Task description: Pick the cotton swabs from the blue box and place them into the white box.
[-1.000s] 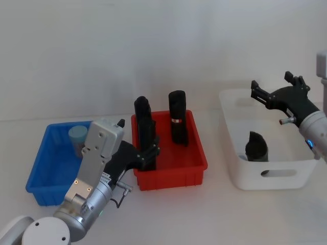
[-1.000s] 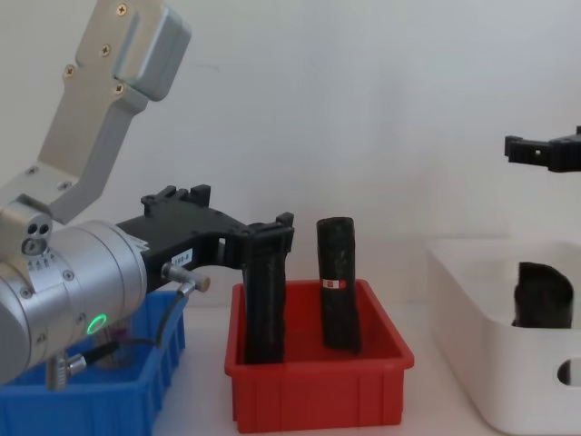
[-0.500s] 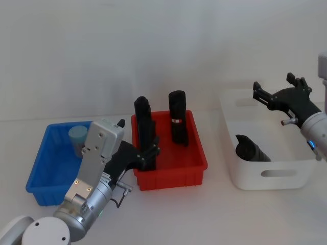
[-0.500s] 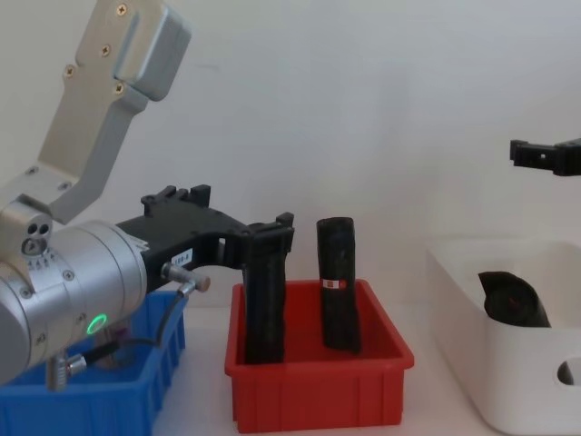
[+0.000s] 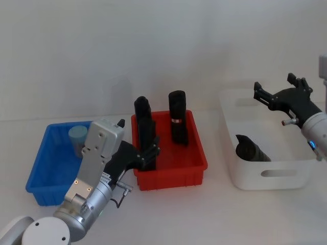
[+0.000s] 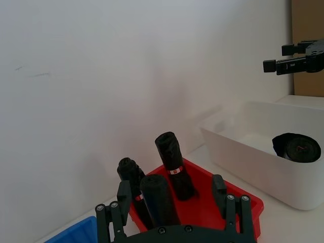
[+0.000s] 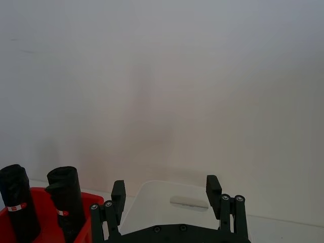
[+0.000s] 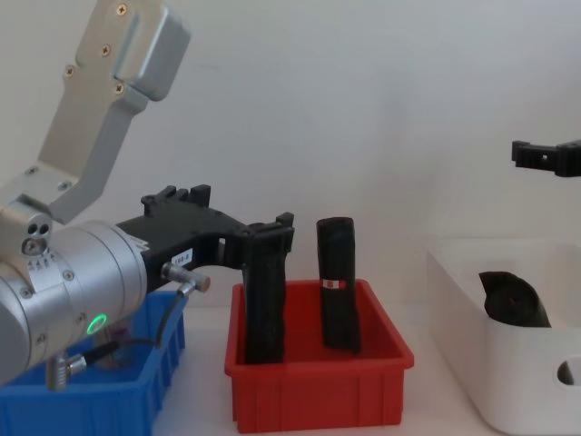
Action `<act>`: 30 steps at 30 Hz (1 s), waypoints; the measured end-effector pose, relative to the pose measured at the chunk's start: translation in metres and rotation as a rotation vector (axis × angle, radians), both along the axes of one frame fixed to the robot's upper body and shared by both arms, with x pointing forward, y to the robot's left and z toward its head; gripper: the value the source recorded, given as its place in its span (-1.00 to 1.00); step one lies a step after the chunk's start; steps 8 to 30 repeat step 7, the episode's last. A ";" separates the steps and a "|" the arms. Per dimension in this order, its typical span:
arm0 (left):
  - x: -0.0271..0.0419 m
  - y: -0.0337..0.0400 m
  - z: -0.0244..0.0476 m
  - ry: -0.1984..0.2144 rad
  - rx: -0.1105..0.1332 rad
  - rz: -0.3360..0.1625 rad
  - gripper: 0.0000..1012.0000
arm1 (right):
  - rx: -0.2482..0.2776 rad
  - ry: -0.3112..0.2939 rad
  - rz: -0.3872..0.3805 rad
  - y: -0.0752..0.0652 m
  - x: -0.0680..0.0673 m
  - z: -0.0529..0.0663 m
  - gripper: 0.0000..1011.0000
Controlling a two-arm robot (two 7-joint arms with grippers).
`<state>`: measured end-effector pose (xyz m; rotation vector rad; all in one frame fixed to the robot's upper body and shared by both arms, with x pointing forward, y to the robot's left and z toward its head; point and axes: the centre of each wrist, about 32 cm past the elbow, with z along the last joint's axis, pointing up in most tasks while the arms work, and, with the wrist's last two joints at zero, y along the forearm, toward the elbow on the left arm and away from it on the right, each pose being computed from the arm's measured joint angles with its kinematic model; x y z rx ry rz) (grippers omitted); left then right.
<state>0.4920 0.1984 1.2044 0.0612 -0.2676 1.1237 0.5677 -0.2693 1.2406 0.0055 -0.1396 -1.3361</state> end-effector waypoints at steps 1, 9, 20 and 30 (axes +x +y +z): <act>0.0000 0.0000 0.0000 0.000 0.000 0.000 0.98 | 0.000 0.000 0.000 0.000 0.000 0.000 0.98; 0.0000 0.0000 0.0000 0.000 0.000 0.000 0.98 | 0.000 0.000 0.000 0.000 0.000 0.000 0.98; 0.0000 0.0000 0.0000 0.000 0.000 0.000 0.98 | 0.000 0.000 0.000 0.000 0.000 0.000 0.98; 0.0000 0.0000 0.0000 0.000 0.000 0.000 0.98 | 0.000 0.000 0.000 0.000 0.000 0.000 0.98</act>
